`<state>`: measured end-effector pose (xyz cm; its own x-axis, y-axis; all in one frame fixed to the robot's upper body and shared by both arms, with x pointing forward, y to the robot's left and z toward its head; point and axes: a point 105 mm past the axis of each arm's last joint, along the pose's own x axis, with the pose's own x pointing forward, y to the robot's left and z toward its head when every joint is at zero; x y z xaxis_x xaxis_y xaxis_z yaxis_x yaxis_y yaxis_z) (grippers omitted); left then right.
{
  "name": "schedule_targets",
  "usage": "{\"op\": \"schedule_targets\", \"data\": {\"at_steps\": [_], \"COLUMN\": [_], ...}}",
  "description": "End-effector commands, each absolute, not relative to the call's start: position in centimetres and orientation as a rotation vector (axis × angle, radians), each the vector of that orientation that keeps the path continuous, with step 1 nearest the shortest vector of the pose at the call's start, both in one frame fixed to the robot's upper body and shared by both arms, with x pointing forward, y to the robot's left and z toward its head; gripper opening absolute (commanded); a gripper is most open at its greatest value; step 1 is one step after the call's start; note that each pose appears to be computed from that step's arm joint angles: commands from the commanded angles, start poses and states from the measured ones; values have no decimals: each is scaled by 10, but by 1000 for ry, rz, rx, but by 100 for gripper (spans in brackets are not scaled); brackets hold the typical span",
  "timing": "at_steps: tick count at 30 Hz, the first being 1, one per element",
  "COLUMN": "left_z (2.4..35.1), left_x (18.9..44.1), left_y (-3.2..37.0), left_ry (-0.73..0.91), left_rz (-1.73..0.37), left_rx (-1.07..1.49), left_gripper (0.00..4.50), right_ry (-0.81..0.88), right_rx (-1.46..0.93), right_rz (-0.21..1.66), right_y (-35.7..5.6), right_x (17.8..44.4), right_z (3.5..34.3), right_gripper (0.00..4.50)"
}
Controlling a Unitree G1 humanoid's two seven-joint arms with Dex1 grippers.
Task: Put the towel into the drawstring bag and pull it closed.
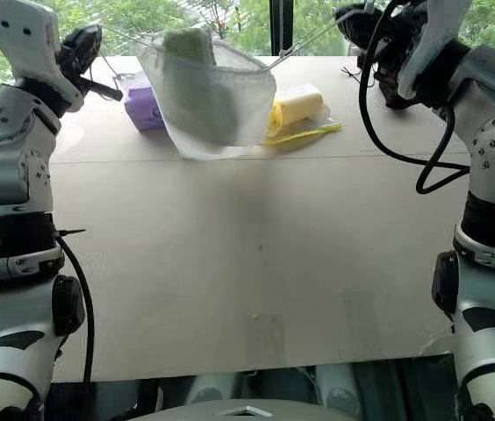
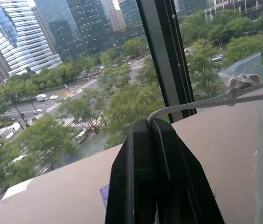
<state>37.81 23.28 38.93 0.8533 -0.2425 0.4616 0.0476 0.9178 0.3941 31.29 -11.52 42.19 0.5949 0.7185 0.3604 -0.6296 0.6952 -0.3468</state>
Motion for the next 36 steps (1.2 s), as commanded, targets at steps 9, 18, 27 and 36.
{"op": "schedule_targets", "data": {"at_steps": [9,18,27,36], "left_z": [351,310,246,162], "left_x": [388,392,362,349], "left_y": [225,345,226,164], "left_ry": [-460,-304,-175,-15], "left_rz": [-251,207,-497,-682], "left_rx": [373,127,146,75], "left_gripper": [2,2,2,2], "right_ry": [-495,-205,-158,83], "right_rx": [-153,-413,-320,-361], "right_rz": [631,-269,455,665], "right_y": [-161,-346,-236,-150], "right_x": [325,353,329,336], "right_z": [411,349,297,179], "right_gripper": [0,0,0,0]}}
